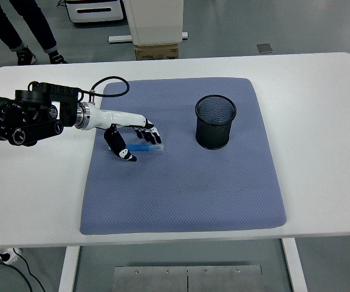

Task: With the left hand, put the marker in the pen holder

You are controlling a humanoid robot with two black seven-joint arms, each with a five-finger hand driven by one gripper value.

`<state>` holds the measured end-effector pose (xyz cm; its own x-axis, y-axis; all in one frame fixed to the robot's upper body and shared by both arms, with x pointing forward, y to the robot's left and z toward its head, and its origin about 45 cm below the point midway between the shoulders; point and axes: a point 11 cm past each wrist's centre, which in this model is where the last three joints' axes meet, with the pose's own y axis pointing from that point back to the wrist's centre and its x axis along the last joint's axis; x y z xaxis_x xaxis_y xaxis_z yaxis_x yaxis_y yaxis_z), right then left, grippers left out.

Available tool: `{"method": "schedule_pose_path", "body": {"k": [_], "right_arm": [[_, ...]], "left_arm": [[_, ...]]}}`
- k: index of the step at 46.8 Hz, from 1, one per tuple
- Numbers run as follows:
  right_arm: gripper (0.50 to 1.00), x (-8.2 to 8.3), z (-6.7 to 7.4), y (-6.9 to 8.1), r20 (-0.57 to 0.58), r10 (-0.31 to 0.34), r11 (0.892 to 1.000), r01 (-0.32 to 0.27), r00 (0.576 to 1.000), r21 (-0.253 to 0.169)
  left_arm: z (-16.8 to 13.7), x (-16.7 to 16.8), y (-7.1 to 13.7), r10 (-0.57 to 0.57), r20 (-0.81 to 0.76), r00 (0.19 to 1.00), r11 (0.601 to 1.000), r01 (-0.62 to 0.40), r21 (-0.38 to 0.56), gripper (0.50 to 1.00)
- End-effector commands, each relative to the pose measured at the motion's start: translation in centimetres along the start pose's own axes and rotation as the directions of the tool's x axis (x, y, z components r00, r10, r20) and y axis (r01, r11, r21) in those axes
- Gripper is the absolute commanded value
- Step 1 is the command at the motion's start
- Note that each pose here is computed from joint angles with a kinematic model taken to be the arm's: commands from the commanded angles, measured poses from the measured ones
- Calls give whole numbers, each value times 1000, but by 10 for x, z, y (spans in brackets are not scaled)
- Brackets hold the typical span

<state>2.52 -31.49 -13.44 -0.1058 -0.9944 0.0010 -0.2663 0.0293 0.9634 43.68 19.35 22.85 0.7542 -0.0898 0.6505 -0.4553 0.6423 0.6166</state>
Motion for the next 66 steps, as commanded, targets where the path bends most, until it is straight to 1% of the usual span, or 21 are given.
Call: {"method": "schedule_pose_path", "body": {"k": [1,6,18,22,26,32,39,44,54,55,56,66], "right_arm": [[1000,0,0,0,0,0,1000,0,1000,0],[1000,0,0,0,0,0,1000,0,1000,0],[1000,0,0,0,0,0,1000,0,1000,0],[1000,0,0,0,0,0,1000,0,1000,0],[1000,0,0,0,0,0,1000,0,1000,0],[1000,0,0,0,0,0,1000,0,1000,0],[1000,0,0,0,0,0,1000,0,1000,0],[1000,0,0,0,0,0,1000,0,1000,0],[1000,0,0,0,0,0,1000,0,1000,0],[1000,0,0,0,0,0,1000,0,1000,0],[1000,0,0,0,0,0,1000,0,1000,0],[1000,0,0,0,0,0,1000,0,1000,0]], "left_arm": [[-1,2,0,11,17,1000,1000,-11,5,760],[-4,6,1,24,23,999,1000,-25,16,760],[-8,2,2,0,53,999,999,-2,36,760],[-9,2,2,-3,61,998,999,0,44,751],[-7,1,0,-13,74,997,999,10,44,725],[-6,-1,-2,-18,91,996,999,14,42,710],[-10,-1,-3,-13,110,994,998,5,70,707],[-8,-1,-4,-7,127,992,998,-1,67,704],[-8,-3,-6,-17,143,990,998,8,67,646],[-8,-3,-6,-17,143,990,998,8,67,645],[-8,-3,-6,-17,143,990,998,8,67,625],[-7,-5,-7,-21,143,990,998,12,65,610]]}}
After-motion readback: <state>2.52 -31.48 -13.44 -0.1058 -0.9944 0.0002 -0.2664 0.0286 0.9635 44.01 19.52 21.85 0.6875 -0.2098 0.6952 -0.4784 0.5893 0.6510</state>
